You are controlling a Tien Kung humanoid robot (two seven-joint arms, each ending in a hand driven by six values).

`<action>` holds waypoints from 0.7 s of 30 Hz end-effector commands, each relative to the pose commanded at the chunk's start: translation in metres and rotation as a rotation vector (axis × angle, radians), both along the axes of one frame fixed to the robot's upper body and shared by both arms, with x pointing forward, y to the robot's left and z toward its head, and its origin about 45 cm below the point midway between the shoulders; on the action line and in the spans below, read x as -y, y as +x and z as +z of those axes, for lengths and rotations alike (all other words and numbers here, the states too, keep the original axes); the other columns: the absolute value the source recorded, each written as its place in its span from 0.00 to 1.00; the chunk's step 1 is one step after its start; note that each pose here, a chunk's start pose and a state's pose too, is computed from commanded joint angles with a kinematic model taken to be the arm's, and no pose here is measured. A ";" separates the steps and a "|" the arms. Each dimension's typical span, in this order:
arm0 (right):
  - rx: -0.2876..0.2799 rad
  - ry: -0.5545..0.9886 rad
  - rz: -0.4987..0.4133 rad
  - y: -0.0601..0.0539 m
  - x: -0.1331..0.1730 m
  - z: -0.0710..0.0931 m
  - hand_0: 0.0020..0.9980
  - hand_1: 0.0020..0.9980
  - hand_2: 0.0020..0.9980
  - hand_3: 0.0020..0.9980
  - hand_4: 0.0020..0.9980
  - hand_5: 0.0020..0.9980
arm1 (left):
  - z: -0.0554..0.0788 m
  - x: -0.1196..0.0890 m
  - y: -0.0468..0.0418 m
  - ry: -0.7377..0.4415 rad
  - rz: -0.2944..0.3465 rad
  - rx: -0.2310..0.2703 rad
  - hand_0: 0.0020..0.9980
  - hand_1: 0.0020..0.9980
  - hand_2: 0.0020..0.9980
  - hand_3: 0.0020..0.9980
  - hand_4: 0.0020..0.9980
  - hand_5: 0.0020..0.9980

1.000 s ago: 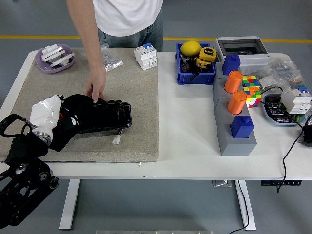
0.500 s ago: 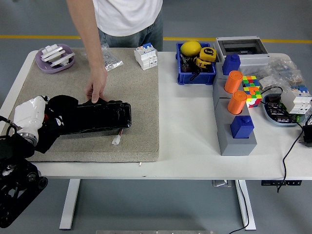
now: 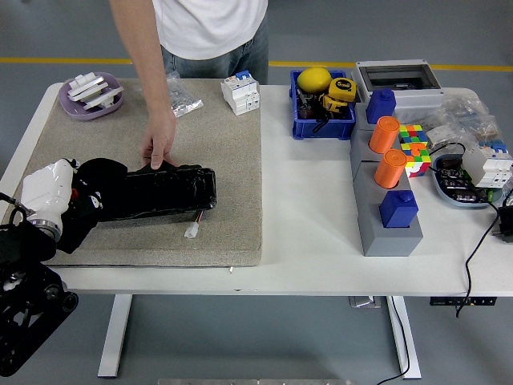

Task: Pick the rag up,wipe the panel,place it on the desk

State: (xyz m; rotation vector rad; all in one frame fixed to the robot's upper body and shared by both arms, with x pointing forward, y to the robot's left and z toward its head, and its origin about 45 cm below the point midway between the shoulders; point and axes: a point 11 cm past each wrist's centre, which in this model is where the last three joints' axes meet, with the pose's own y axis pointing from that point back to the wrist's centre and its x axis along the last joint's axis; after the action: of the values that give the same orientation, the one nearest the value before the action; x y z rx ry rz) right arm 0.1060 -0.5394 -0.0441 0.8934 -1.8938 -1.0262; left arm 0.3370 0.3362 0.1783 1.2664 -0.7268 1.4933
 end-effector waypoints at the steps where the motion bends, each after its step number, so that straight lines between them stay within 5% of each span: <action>1: -0.001 0.000 0.000 0.000 0.000 0.000 0.71 0.49 0.63 0.62 1.00 0.55 | 0.001 0.004 0.0013 -0.006 -0.010 0.001 0.19 0.17 0.53 0.52 0.22 0.00; 21: 0.005 -0.003 0.009 0.006 0.000 0.002 0.71 0.49 0.63 0.62 1.00 0.56 | -0.003 0.085 0.0190 -0.068 -0.206 -0.030 0.19 0.17 0.53 0.52 0.21 0.00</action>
State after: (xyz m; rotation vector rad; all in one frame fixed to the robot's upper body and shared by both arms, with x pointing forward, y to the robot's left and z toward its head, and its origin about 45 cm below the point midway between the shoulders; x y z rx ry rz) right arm 0.1120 -0.5397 -0.0423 0.9031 -1.8933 -1.0160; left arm 0.3561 0.2509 0.1754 1.1250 -0.7569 1.3185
